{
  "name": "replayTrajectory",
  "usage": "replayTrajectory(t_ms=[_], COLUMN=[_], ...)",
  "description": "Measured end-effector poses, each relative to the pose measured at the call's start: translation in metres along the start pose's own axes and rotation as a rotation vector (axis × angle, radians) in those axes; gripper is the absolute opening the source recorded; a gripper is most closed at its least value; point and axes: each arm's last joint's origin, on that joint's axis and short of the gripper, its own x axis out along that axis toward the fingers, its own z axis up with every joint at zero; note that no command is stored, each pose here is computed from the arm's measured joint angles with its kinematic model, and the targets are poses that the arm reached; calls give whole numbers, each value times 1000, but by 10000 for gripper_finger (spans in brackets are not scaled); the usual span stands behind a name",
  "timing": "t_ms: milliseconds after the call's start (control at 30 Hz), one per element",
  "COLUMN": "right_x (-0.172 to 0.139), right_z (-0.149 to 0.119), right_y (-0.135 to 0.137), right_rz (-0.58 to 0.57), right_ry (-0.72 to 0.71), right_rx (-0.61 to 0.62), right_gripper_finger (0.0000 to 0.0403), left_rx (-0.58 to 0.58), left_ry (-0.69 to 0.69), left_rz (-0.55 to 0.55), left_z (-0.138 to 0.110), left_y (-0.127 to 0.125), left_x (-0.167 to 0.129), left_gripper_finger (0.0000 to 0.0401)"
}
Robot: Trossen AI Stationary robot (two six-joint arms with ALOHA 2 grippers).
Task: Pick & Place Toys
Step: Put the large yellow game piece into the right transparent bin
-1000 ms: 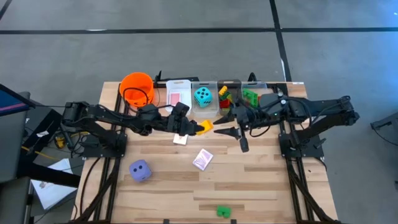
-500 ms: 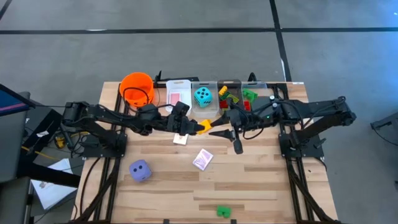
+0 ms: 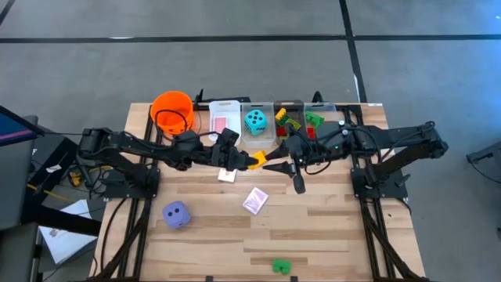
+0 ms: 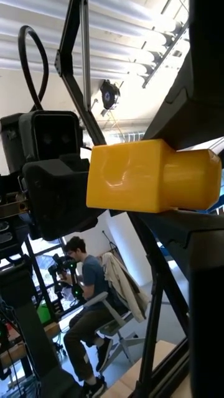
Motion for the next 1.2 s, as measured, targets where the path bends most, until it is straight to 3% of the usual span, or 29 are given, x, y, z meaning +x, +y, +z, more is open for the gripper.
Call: replayTrajectory(t_ms=[233, 533, 767, 967, 1200], right_x=[0, -7, -36, -68, -116], right_z=[0, -1, -3, -19, -45], right_y=[0, -2, -8, -17, -36], right_rz=[0, -82, -211, -445, -801], right_ry=[4, 16, 72, 204, 382], right_rx=[2, 20, 93, 178, 277], right_gripper_finger=[11, 6, 3, 2, 1], left_rx=[-7, 8, 36, 50, 110], left_ry=[0, -32, -33, -52, -81], left_rz=[-2, 10, 10, 15, 31], left_z=[0, 8, 22, 34, 44], left_y=[-1, 2, 5, 7, 10], left_x=[0, -1, -5, -9, -12], left_gripper_finger=[140, 150, 167, 169, 163])
